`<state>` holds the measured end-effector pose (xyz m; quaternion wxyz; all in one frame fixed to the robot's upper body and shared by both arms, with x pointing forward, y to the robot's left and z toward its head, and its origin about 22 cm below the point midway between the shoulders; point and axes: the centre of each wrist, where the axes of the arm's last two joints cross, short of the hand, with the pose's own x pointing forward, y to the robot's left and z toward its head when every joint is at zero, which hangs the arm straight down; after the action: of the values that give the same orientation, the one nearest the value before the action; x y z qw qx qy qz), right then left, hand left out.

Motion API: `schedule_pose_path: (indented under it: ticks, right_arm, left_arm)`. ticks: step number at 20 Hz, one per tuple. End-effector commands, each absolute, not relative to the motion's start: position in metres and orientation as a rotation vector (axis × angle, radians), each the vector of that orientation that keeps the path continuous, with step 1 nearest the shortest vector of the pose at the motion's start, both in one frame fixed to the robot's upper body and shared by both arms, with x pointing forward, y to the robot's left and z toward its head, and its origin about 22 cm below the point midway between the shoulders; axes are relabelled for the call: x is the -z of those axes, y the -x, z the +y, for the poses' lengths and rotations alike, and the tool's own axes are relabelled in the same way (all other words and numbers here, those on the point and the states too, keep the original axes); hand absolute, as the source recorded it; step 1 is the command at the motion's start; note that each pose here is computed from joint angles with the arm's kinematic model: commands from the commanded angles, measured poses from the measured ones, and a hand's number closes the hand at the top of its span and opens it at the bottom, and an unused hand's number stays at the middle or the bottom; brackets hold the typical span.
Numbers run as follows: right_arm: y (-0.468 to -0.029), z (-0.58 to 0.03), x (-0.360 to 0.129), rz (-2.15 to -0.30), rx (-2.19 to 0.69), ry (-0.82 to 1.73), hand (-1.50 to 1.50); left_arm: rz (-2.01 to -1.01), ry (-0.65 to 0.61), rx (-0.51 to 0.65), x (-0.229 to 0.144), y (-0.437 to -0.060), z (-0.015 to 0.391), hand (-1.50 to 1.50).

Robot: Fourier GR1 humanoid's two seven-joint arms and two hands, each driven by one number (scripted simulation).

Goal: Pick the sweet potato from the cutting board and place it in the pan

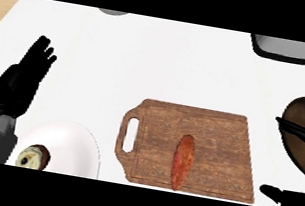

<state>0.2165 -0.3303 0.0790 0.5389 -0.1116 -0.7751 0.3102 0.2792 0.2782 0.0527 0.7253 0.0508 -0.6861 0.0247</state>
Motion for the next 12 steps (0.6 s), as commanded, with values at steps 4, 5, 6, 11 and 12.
schedule_pose_path:
  ticks: [4, 5, 6, 11, 12]
  right_arm:
    - [-0.229, -0.290, -0.118, -1.736, -1.019, 0.350, -1.50]
    - [-0.231, -0.286, -0.136, -1.730, -1.078, 0.367, -1.50]
    - [-0.229, -0.301, -0.144, -1.658, -1.131, 0.414, -1.50]
    - [-0.239, -0.243, -0.153, -1.554, -1.283, 0.446, -1.50]
    - [-0.254, -0.245, -0.156, -1.504, -1.322, 0.443, -1.50]
  left_arm:
    - [-1.523, -0.093, -0.041, -0.068, -0.283, 0.272, 0.00]
    - [-1.517, -0.089, -0.041, -0.051, -0.285, 0.269, 0.00]
    - [-1.522, -0.104, -0.045, -0.059, -0.280, 0.273, 0.00]
    - [-1.522, -0.104, -0.030, -0.055, -0.294, 0.270, 0.00]
    - [-1.502, -0.079, -0.030, -0.063, -0.285, 0.261, 0.00]
